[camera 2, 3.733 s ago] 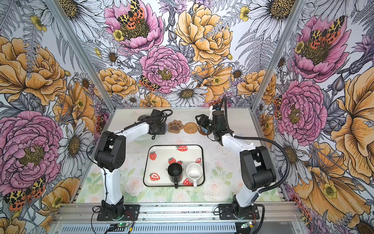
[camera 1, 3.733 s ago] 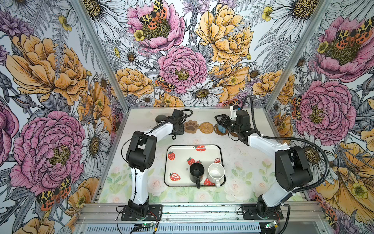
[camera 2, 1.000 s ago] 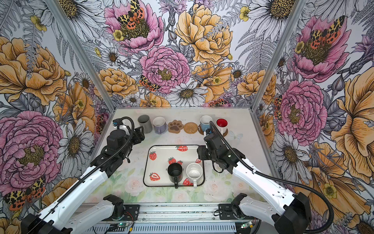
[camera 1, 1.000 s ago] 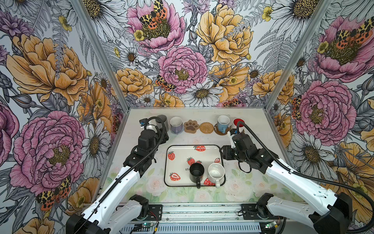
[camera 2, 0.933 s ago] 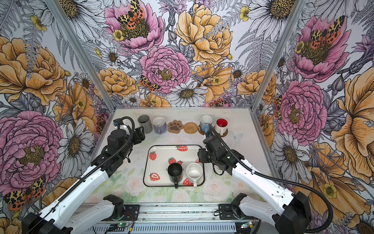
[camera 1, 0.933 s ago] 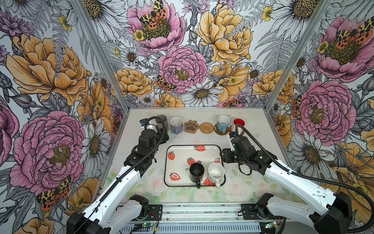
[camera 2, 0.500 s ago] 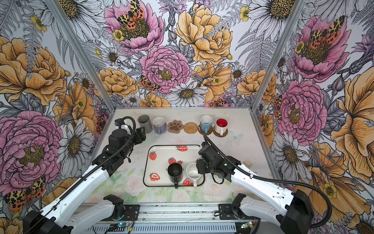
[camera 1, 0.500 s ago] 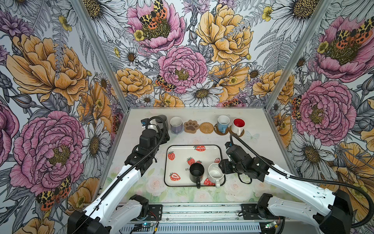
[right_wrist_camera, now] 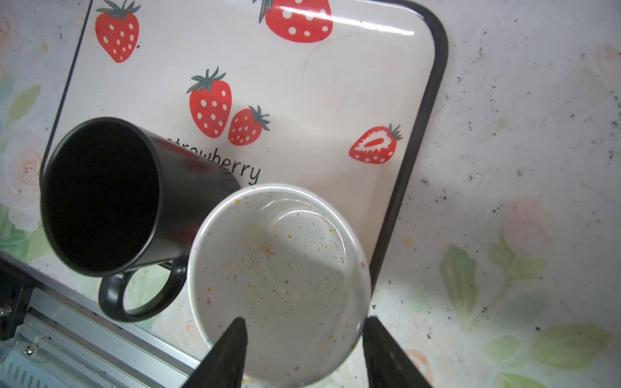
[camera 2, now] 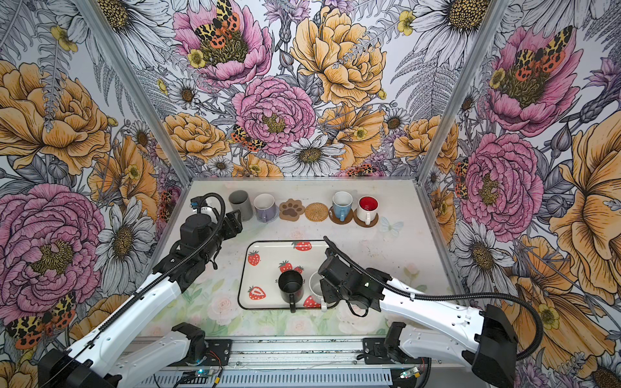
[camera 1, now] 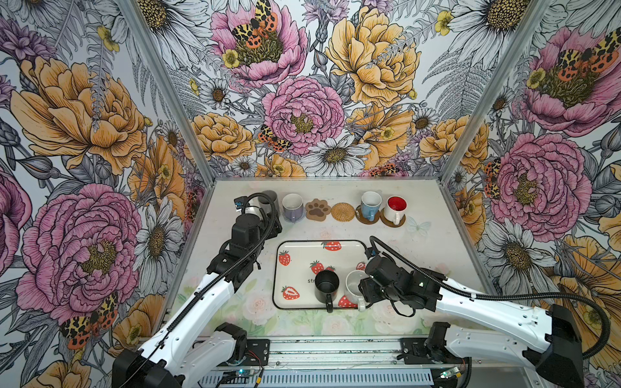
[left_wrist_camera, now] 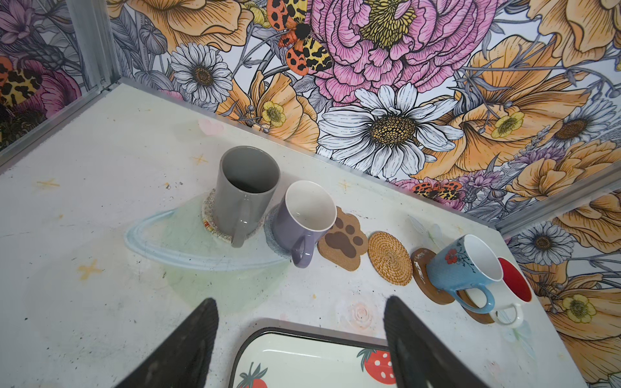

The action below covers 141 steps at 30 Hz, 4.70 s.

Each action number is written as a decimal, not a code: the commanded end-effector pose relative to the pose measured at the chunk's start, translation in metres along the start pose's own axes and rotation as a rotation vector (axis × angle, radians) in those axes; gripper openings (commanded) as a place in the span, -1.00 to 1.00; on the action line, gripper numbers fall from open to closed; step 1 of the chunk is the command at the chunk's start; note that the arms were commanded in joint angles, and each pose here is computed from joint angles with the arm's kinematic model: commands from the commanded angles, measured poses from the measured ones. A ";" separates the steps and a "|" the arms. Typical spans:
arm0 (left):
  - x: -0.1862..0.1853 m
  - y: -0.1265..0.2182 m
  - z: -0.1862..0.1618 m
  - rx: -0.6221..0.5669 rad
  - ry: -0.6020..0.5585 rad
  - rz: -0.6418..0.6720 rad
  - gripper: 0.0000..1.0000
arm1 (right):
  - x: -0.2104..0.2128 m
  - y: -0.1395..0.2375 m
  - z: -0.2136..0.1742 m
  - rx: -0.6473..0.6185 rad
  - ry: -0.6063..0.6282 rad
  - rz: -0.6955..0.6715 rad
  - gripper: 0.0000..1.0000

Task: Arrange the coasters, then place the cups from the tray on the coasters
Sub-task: 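Move the right gripper over the white speckled mug on the tray, then lower the right gripper into the white speckled mug and grip it, then lift the white speckled mug off the tray with the right gripper, then carry the white speckled mug with the right gripper toward the woven coaster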

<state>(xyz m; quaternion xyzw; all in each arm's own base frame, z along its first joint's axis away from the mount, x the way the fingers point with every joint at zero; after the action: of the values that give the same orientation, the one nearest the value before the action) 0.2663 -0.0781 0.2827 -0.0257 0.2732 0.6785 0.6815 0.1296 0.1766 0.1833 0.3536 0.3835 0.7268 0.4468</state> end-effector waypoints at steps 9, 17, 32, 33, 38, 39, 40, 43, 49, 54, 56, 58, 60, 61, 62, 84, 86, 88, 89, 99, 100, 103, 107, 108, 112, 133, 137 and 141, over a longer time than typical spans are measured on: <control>-0.001 -0.001 0.000 -0.005 0.017 -0.024 0.58 | 0.002 0.009 -0.017 -0.008 0.003 0.020 0.15; 0.000 -0.001 0.000 -0.003 0.018 -0.025 0.58 | 0.005 0.013 -0.021 -0.019 0.012 0.040 0.16; -0.001 -0.003 -0.002 0.001 0.014 -0.029 0.59 | 0.007 0.002 -0.035 0.014 -0.015 0.005 0.16; -0.001 -0.003 -0.002 0.003 0.013 -0.029 0.59 | 0.008 0.001 -0.036 0.017 -0.016 -0.001 0.16; 0.000 -0.004 -0.002 0.002 0.012 -0.029 0.59 | 0.011 -0.004 -0.038 0.029 -0.007 -0.005 0.16; -0.001 -0.004 -0.002 0.002 0.013 -0.031 0.59 | 0.011 -0.005 -0.038 0.031 -0.007 -0.007 0.17; -0.001 -0.004 -0.003 0.002 0.013 -0.032 0.59 | 0.011 -0.006 -0.039 0.034 -0.010 -0.005 0.17; -0.001 -0.004 -0.002 0.002 0.013 -0.034 0.59 | 0.012 -0.010 -0.041 0.041 -0.013 -0.002 0.17; 0.000 -0.005 -0.003 0.003 0.013 -0.031 0.59 | 0.014 -0.017 -0.040 0.045 -0.007 -0.024 0.18; 0.000 -0.005 -0.002 0.002 0.013 -0.033 0.59 | 0.016 -0.024 -0.039 0.057 -0.002 -0.058 0.19; 0.000 -0.005 -0.002 0.002 0.011 -0.032 0.59 | 0.017 -0.026 -0.038 0.060 0.003 -0.069 0.15; 0.000 -0.005 -0.002 0.003 0.011 -0.031 0.59 | 0.018 -0.028 -0.037 0.062 0.011 -0.078 0.11; 0.001 -0.006 -0.003 0.006 0.011 -0.030 0.59 | 0.019 -0.030 -0.036 0.061 0.014 -0.090 -0.01; 0.001 -0.006 -0.003 0.006 0.011 -0.030 0.59 | 0.019 -0.030 -0.035 0.060 0.016 -0.094 -0.06; 0.001 -0.006 -0.003 0.005 0.011 -0.029 0.60 | 0.019 -0.031 -0.034 0.060 0.020 -0.100 -0.11; 0.003 -0.006 -0.004 0.007 0.014 -0.023 0.60 | 0.030 -0.029 -0.018 0.042 0.106 -0.101 -1.00; 0.004 -0.006 -0.004 0.008 0.012 -0.021 0.60 | 0.030 -0.028 -0.015 0.040 0.106 -0.098 -1.00; 0.004 -0.006 -0.004 0.007 0.013 -0.021 0.59 | 0.031 -0.025 -0.012 0.037 0.102 -0.093 -1.00; 0.004 -0.006 -0.004 0.007 0.013 -0.021 0.59 | 0.032 -0.024 -0.010 0.035 0.102 -0.091 -1.00; 0.007 -0.006 -0.004 0.006 0.013 -0.012 0.59 | 0.035 -0.016 0.011 0.044 0.124 -0.133 -1.00; 0.008 -0.006 -0.005 0.006 0.013 -0.009 0.59 | 0.035 -0.015 0.014 0.046 0.129 -0.138 -1.00; 0.009 -0.007 -0.005 0.004 0.016 -0.005 0.60 | 0.033 -0.012 0.024 0.050 0.127 -0.178 -1.00; 0.012 -0.007 -0.005 0.003 0.019 0.000 0.60 | 0.027 -0.013 0.035 0.054 0.111 -0.208 -1.00; 0.012 -0.007 -0.005 0.004 0.018 0.002 0.60 | 0.026 -0.013 0.038 0.053 0.105 -0.212 -1.00; 0.015 -0.008 -0.006 0.006 0.021 0.006 0.60 | 0.022 -0.014 0.050 0.048 0.091 -0.230 -1.00; 0.024 -0.015 -0.007 0.018 0.038 0.009 0.60 | 0.013 -0.034 0.109 0.047 0.116 -0.300 -1.00; 0.023 -0.017 -0.007 0.025 0.041 0.002 0.60 | 0.012 -0.040 0.122 0.037 0.129 -0.331 -1.00; 0.024 -0.018 -0.007 0.027 0.040 0.007 0.61 | 0.011 -0.046 0.134 0.025 0.122 -0.360 -1.00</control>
<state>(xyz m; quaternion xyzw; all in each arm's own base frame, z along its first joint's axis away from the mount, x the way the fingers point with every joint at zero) 0.2772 -0.0612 0.2601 -0.0201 0.2951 0.6820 0.6689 0.2388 0.2263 0.1854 0.2709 0.5155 0.6342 0.5085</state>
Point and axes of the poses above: each gripper's point midway between its finger pads, its own y axis back along the fingers, its own x axis along the line the jaws close on, z = x × y, the point moved 8 cm from there along y, back along the fingers, and after that the axes turned 1 degree about y, right-handed, at the moved point
